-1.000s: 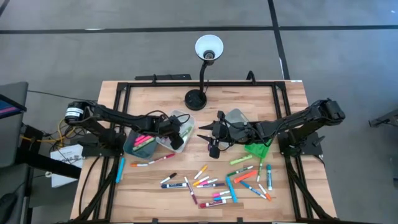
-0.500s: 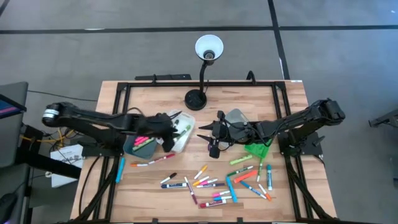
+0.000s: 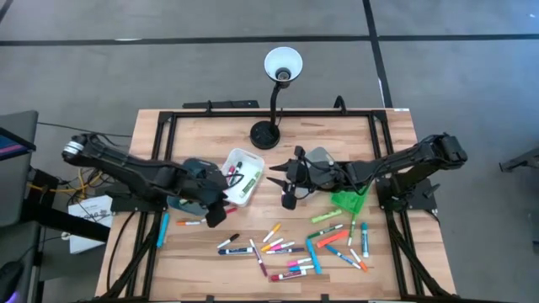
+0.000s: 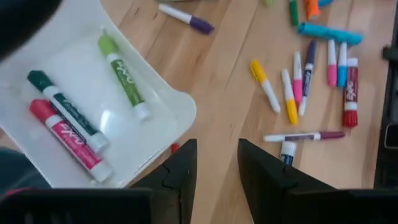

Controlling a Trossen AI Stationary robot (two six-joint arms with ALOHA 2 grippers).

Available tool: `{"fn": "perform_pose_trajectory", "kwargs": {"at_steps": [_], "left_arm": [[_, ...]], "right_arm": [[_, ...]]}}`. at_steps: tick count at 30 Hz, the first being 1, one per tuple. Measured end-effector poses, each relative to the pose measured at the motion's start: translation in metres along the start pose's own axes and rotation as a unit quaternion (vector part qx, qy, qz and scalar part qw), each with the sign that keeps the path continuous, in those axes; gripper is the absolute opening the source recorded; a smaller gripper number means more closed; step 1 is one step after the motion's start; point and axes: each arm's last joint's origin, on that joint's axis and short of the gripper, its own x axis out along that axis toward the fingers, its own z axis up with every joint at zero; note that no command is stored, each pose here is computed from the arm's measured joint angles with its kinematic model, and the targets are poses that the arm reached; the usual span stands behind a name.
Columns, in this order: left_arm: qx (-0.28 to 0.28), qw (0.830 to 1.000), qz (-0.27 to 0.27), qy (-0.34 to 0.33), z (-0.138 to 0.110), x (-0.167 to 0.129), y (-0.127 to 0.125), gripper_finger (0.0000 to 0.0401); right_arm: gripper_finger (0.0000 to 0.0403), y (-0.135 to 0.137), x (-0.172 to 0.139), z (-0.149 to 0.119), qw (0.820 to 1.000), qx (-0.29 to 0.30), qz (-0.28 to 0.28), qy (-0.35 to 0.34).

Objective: Pick & Place Markers
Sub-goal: Put the left light blue highlighter into the blue bin

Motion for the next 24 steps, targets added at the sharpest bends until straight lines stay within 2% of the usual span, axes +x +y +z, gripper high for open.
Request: {"fn": "perform_pose_trajectory", "kwargs": {"at_steps": [5, 8, 10, 15, 20, 24], "left_arm": [[-0.020, 0.994, 0.059, 0.085, 0.019, -0.009, -0.012, 0.0111], [-0.056, 0.982, 0.093, 0.153, 0.017, -0.006, -0.014, 0.0111], [-0.095, 0.969, 0.101, 0.206, 0.009, -0.001, -0.016, 0.0111], [-0.153, 0.939, 0.076, 0.300, -0.017, 0.005, -0.032, 0.0108], [-0.198, 0.913, 0.075, 0.349, -0.042, -0.003, -0.051, 0.0102], [-0.229, 0.892, 0.110, 0.374, -0.068, -0.006, -0.060, 0.0102]], "right_arm": [[0.0131, -0.001, 0.000, -0.001, 1.000, -0.001, -0.001, 0.003], [0.0131, -0.001, 0.000, -0.001, 1.000, -0.001, -0.001, 0.005], [0.0131, 0.000, 0.000, -0.001, 1.000, -0.002, 0.000, 0.005], [0.0131, 0.000, 0.000, -0.002, 1.000, -0.001, 0.005, 0.010], [0.0131, 0.001, 0.000, -0.002, 1.000, 0.000, 0.017, 0.009], [0.0131, 0.001, 0.000, -0.001, 1.000, 0.001, 0.017, 0.006]]}}
